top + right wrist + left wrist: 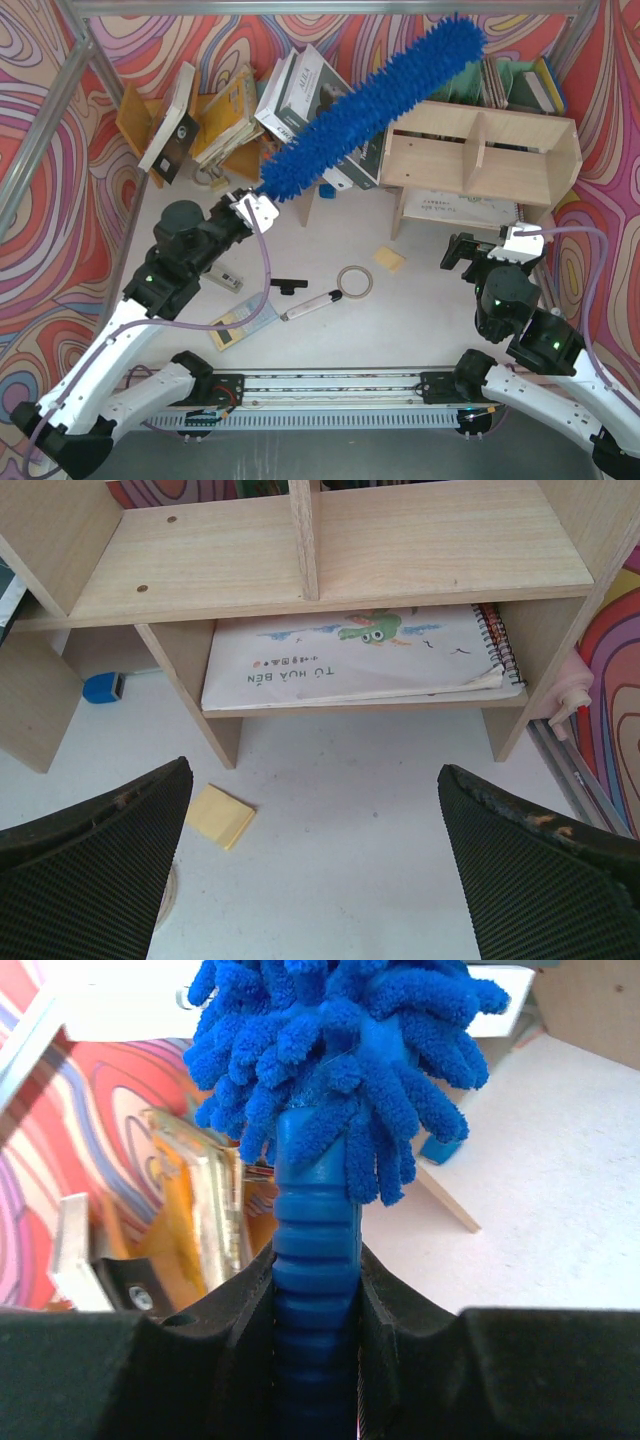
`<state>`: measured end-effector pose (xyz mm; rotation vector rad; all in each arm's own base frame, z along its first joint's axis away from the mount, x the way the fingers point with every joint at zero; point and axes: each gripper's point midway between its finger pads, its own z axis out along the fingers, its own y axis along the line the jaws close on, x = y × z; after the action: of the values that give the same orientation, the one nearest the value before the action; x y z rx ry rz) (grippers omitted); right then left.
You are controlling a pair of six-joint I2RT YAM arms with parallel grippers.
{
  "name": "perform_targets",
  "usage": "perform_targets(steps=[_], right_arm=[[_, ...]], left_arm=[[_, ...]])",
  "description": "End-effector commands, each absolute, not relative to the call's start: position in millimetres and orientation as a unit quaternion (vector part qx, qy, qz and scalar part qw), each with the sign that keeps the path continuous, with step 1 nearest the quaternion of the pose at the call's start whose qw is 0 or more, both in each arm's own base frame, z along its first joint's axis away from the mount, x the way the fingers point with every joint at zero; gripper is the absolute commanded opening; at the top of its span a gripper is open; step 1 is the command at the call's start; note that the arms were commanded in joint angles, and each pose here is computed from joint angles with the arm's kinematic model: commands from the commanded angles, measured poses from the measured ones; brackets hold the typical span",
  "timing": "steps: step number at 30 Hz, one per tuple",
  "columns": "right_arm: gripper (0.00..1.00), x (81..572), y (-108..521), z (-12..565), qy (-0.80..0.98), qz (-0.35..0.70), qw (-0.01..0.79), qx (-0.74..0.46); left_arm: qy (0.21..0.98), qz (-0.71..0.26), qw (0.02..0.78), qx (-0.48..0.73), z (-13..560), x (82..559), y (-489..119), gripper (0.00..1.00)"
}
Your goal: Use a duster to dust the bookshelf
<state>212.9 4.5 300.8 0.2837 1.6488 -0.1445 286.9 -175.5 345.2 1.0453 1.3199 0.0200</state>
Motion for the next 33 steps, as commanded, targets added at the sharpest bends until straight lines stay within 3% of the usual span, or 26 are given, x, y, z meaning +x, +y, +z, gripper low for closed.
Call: perform_targets(steps=[1,20,33], right_arm=[[0.97,212.9,4.1,303.8,0.725,-0.059,0.674,0.131],[0.97,213.4,4.0,303.0,0.725,-0.062,0.673,0.130],[0.97,212.6,3.5,303.7,0.724,-0.059,0.675,0.131]], left_arm=[[0.564,0.038,0.701,0.435,380.9,287.7,-158.5,0.00],[0.634,-0.031,0.600,0.487,264.4,291.2,-193.2,0.00],[0.656,-0.035,0.542,0.525,229.0,288.1,-202.1,0.00]])
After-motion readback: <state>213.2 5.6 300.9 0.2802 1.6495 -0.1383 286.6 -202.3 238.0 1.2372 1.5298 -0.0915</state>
